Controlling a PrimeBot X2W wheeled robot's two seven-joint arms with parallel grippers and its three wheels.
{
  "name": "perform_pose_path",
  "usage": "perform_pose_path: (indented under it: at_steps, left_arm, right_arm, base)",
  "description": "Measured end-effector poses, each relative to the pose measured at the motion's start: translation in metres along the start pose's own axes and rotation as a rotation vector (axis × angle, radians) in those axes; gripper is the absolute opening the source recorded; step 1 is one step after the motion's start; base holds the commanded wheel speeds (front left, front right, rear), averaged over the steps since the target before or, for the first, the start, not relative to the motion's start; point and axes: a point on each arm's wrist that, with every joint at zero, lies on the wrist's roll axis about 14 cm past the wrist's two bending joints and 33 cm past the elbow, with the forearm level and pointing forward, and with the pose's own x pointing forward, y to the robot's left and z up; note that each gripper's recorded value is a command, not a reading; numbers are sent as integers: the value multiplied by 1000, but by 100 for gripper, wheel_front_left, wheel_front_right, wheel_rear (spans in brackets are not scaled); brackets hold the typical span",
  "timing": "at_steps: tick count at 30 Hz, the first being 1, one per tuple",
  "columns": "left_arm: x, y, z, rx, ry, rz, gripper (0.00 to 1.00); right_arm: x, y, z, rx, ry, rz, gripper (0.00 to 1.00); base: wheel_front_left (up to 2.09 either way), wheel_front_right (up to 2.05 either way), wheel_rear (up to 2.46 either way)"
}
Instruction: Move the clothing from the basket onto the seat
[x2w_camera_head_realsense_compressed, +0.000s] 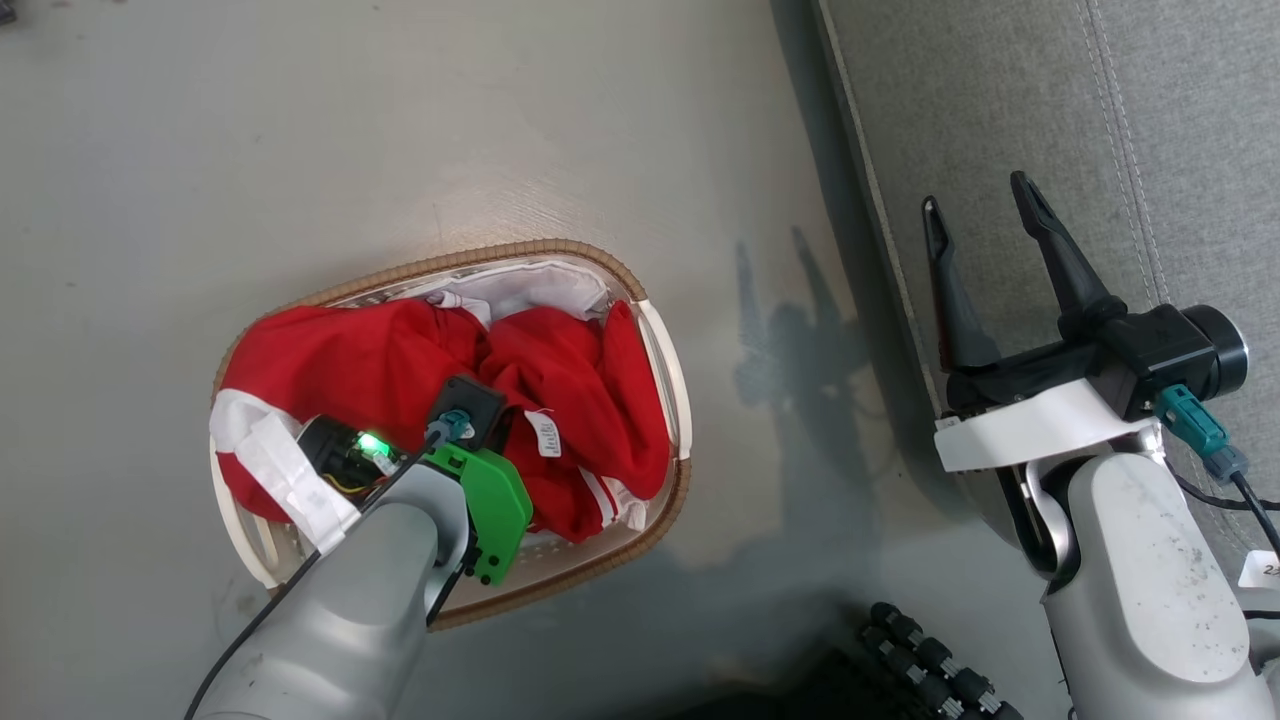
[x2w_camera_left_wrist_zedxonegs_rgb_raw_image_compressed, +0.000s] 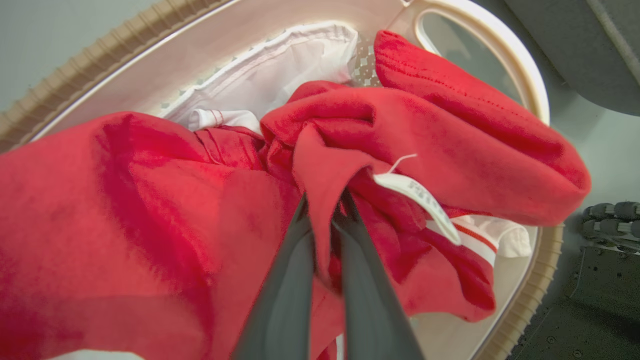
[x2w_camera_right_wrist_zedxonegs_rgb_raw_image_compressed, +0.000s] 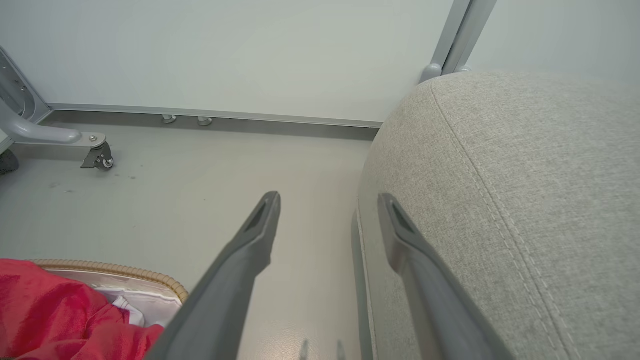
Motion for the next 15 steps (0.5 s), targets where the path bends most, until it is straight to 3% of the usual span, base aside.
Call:
perform_pose_path:
  at_steps: [1, 15]
  left_arm:
    - [-1, -1, 2, 4, -11, -2, 0]
    - [-41, -16, 55, 28, -227, 9, 0]
  right_arm:
    - [0, 1, 1, 0, -2, 2, 100]
    - [-13, 12, 25, -6, -47, 26, 100]
  base:
    - [0, 0, 0]
    - [0, 0, 0]
